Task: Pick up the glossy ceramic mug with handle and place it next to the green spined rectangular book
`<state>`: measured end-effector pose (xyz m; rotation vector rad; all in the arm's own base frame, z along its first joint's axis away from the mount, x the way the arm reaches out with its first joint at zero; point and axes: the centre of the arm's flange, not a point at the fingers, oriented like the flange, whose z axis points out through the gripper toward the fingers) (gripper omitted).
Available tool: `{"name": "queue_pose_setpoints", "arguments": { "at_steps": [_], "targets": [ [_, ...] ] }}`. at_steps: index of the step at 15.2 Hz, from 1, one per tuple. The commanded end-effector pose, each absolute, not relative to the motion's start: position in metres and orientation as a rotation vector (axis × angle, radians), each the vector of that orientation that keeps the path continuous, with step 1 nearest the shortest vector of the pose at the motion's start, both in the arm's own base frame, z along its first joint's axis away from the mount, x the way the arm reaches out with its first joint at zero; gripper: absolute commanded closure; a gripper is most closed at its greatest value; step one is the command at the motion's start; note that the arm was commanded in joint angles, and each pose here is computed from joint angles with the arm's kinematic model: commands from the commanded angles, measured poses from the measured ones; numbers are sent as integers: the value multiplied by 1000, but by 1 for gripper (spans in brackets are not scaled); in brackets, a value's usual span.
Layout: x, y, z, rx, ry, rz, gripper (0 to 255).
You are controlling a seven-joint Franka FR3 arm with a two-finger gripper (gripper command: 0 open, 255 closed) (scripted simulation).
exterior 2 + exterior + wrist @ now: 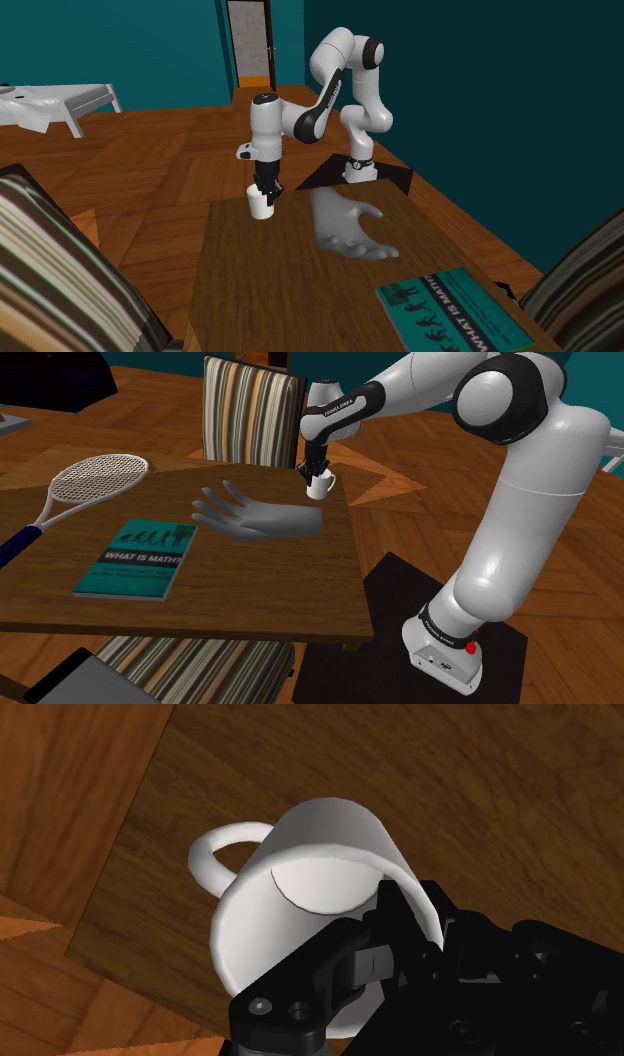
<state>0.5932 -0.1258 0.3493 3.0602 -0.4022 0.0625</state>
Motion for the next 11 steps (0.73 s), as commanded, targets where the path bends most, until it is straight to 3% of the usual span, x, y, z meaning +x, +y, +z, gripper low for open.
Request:
{"name": "queue_pose_setpoints", "arguments": {
  "at_steps": [1,11],
  "targets": [
    [593,-126,349,3060,-402,63,255],
    [593,-126,402,3060,-402,63,255]
  ]
}}
